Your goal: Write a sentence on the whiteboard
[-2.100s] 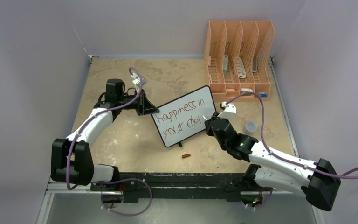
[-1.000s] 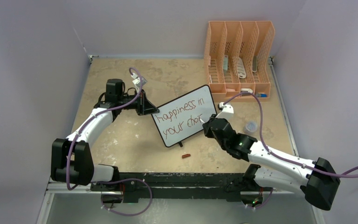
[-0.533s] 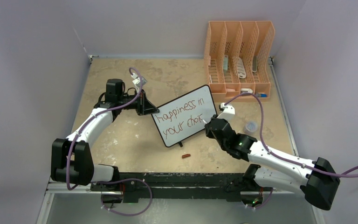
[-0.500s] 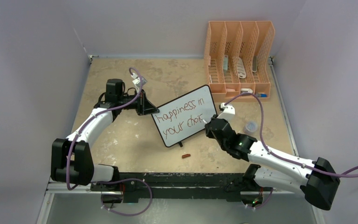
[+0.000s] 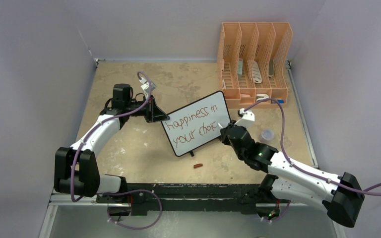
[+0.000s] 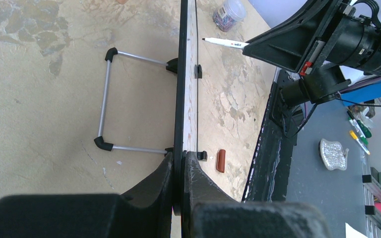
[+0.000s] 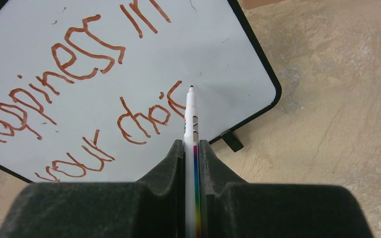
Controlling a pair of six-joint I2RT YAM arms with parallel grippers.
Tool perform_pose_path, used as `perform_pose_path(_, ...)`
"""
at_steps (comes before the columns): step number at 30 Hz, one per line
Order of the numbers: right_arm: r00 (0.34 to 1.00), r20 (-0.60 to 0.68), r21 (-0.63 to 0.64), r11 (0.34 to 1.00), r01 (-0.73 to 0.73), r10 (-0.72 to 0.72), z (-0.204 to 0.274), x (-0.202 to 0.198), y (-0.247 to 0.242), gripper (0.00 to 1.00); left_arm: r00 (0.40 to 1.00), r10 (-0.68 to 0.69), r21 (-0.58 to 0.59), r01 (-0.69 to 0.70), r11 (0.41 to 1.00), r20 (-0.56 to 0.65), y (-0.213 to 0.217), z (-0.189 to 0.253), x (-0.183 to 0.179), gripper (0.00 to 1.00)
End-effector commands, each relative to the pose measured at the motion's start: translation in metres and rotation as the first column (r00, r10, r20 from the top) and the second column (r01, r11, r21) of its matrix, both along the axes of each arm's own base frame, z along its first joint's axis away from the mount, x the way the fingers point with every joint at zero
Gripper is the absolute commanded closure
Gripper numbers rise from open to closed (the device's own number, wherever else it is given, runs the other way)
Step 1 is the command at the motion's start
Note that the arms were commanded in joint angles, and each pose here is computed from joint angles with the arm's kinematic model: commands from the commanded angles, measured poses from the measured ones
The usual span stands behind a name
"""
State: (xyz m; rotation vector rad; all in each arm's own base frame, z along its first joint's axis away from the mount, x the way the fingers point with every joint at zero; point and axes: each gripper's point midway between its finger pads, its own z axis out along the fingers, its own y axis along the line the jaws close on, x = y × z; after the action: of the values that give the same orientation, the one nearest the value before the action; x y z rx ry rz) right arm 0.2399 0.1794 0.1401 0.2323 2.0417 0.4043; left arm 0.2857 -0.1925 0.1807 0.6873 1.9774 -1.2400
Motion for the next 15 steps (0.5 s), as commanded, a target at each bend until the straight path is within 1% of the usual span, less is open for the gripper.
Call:
perform_pose_path(1, 1.000, 0.014, -0.009, 1.000, 0.024, -0.024, 0.0027, 0.0055, -0.0029, 1.00, 0.995, 0.097, 0.112, -0.096, 0.989, -0.005, 0.0147, -0.0253, 0.0135, 1.00)
perform_pose_path(15, 1.000, 0.008, -0.008, 1.000, -0.021, 0.021, -0.0017, 0.0091, 0.0061, 1.00, 0.995, 0.098, 0.112, -0.097, 0.989, -0.004, 0.0148, -0.0251, 0.0139, 1.00)
